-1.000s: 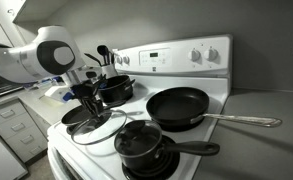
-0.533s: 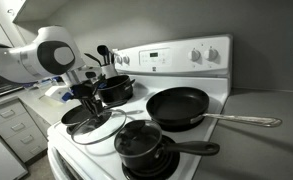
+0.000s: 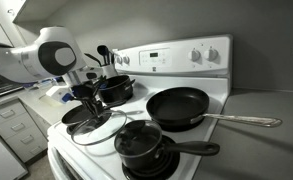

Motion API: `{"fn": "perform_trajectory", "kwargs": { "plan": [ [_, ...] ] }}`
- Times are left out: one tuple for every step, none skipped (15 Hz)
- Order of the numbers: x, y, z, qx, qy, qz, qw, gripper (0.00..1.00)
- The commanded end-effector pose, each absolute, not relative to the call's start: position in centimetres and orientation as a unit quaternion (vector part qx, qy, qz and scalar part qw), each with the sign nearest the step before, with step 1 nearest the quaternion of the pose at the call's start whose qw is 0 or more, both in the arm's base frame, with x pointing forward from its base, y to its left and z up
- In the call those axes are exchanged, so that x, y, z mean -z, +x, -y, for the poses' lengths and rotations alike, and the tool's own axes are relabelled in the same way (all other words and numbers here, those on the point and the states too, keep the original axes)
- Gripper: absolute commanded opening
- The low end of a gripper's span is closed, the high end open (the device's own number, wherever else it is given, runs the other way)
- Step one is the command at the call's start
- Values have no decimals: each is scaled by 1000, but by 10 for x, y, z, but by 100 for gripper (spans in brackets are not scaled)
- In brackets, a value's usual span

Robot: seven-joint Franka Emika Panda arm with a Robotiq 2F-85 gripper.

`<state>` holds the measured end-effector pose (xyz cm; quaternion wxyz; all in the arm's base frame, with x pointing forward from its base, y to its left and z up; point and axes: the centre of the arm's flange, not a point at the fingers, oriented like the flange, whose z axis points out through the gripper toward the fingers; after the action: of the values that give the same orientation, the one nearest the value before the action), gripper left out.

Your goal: Cover the big pot with the lid on the stove

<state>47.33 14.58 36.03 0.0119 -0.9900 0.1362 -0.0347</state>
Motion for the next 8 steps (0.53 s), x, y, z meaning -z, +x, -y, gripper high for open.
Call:
{"fn": "perform_trajectory", "kwargs": {
  "plan": [
    [-366,472,-124,44,-989,-143,-9,14],
    [-368,472,-119,48,-989,-142,-17,14],
    [-371,473,-114,53,-989,-138,-21,14],
    [-373,475,-113,56,-989,-135,-27,14],
    [-376,476,-112,62,-989,-128,-30,14],
    [-380,478,-111,68,-990,-121,-30,14],
    [-386,479,-112,73,-991,-113,-28,14],
    [-392,481,-113,78,-991,-107,-23,14]
  ]
}}
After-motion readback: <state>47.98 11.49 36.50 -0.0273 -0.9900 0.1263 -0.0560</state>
